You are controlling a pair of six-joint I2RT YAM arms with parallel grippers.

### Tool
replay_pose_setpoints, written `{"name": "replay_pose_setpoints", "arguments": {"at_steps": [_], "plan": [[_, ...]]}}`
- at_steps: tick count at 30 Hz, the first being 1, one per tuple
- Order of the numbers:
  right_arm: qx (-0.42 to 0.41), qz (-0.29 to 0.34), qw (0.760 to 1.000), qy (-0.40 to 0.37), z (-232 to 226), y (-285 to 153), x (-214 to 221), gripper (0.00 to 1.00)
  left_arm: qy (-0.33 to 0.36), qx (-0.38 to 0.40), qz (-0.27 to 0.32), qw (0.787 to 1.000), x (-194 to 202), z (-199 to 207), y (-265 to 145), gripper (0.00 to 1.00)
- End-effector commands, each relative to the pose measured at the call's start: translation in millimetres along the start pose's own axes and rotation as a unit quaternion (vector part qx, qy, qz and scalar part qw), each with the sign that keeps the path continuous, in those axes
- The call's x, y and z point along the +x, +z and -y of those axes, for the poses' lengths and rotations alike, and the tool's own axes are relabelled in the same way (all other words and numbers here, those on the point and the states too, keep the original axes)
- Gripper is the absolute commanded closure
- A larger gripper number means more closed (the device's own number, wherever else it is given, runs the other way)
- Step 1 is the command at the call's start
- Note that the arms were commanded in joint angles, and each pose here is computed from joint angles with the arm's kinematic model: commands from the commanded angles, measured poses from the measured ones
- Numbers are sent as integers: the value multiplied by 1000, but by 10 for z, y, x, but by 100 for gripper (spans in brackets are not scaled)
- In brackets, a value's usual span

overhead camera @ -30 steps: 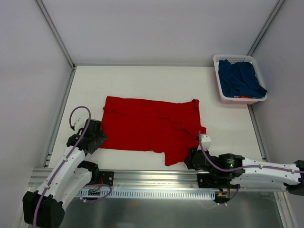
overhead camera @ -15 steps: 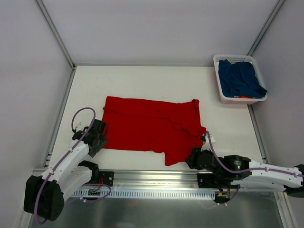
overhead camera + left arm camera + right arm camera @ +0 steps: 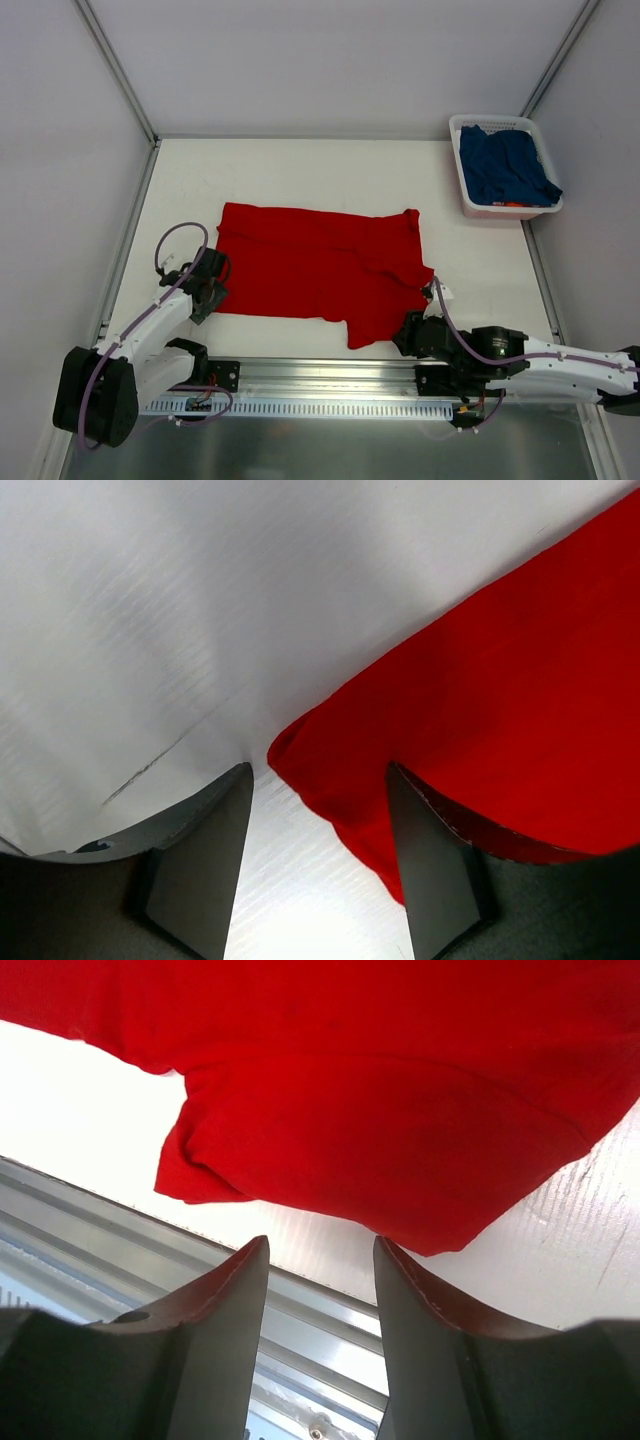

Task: Fold and stack the t-shirts
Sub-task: Grap the side of the flattened tshirt closest away from the robot with both arms

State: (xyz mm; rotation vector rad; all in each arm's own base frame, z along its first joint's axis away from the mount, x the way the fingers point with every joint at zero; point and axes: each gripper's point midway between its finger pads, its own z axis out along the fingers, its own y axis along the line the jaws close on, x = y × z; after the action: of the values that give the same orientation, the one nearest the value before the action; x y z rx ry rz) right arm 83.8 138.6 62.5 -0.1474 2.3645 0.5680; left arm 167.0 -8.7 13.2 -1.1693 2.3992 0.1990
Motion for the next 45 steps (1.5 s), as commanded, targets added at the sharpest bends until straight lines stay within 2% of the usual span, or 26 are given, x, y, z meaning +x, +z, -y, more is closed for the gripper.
{"name": "replay_pose_setpoints", "arguments": {"at_steps": [1, 2, 3, 5, 6, 10, 12, 18, 31, 37, 45], "plan": [[-5, 8, 1000, -6, -75, -59, -102, 50, -13, 21, 22, 999, -102, 169, 23, 44], [-4, 8, 1000, -7, -77, -57, -106, 51, -14, 24, 24, 999, -127, 197, 14, 46], [-2, 7, 1000, -7, -74, -52, -100, 51, -12, 24, 25, 999, -130, 207, 20, 54], [-3, 5, 1000, -8, -81, -47, -90, 53, -12, 24, 22, 999, -122, 227, 27, 65], [-1, 4, 1000, -7, -73, -40, -80, 55, -11, 26, 20, 999, -114, 236, 33, 76], [3, -8, 1000, -4, -65, -4, -6, 53, -11, 29, 19, 999, -91, 223, 49, 95], [8, -14, 1000, -3, -47, 13, 31, 49, -12, 32, 19, 999, -76, 205, 49, 100], [25, -32, 999, -8, 34, 16, 120, 44, -14, 42, 23, 999, -73, 190, 37, 100], [81, -53, 995, -9, 309, 45, 280, 43, -10, 52, 18, 998, -36, 197, 45, 100], [101, -30, 994, -12, 303, -27, 101, 45, -8, 57, 16, 998, -22, 212, 51, 100], [149, -16, 987, -54, 324, -77, -75, 42, -5, 64, 13, 998, -8, 232, 56, 100]]}}
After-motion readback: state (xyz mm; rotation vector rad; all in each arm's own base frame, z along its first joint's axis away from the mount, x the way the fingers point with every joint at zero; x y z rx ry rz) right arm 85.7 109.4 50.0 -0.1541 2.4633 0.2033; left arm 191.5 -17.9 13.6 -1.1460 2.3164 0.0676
